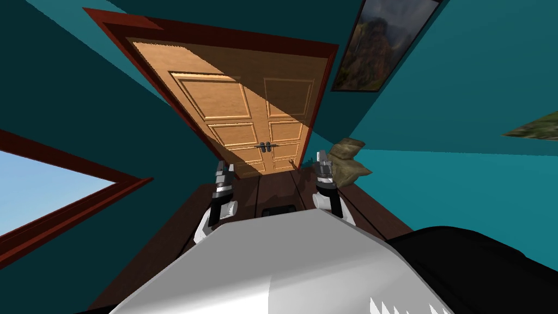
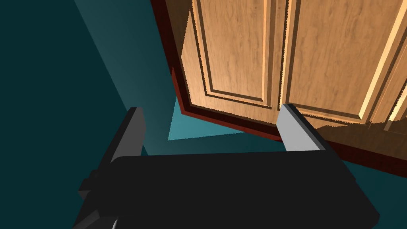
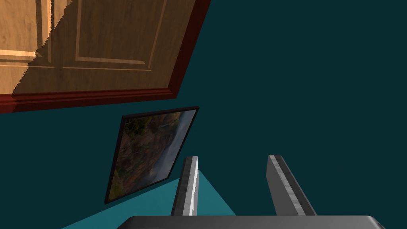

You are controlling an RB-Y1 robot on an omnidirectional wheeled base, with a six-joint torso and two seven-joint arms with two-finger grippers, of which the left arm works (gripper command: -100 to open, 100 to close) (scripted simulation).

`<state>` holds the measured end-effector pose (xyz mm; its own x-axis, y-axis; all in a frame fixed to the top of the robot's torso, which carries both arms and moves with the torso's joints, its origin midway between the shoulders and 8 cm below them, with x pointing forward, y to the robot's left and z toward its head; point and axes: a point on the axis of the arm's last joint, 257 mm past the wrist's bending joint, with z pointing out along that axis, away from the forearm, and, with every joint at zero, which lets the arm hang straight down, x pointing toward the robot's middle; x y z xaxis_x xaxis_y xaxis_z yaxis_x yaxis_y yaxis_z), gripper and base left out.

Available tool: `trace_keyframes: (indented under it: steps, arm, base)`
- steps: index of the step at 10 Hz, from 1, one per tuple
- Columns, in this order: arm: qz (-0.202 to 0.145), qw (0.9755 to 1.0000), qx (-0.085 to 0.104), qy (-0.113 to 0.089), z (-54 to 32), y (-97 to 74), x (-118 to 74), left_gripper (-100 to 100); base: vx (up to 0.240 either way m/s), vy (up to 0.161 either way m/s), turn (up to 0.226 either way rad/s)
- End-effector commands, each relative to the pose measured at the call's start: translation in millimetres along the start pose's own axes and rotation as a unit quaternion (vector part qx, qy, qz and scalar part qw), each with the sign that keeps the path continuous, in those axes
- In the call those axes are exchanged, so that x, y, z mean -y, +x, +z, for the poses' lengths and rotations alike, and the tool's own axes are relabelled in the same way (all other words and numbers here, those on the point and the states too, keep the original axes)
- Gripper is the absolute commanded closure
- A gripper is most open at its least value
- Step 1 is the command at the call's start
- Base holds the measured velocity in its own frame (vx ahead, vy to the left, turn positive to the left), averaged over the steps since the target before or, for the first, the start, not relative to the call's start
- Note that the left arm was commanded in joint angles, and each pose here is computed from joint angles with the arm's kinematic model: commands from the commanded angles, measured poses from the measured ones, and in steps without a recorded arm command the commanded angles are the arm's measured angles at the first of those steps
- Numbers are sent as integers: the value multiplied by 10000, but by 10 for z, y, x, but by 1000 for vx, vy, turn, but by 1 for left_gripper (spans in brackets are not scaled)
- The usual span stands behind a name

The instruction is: Pull the door open

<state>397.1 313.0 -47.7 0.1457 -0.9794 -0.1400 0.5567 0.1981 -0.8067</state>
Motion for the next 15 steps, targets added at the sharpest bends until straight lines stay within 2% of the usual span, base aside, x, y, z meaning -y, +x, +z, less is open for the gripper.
trace_keyframes:
  steps: [1, 8, 15]
  arm:
    - [-35, 9998, 0, -181, -17, -19, -159, -100]
    - [-131, 9970, 35, -768, -67, -134, -729, -100]
    - [-218, 9906, 127, -1347, -154, -284, -1270, -100]
  base:
    - [136, -31, -57]
    - [105, -21, -53]
    - [108, -17, -51]
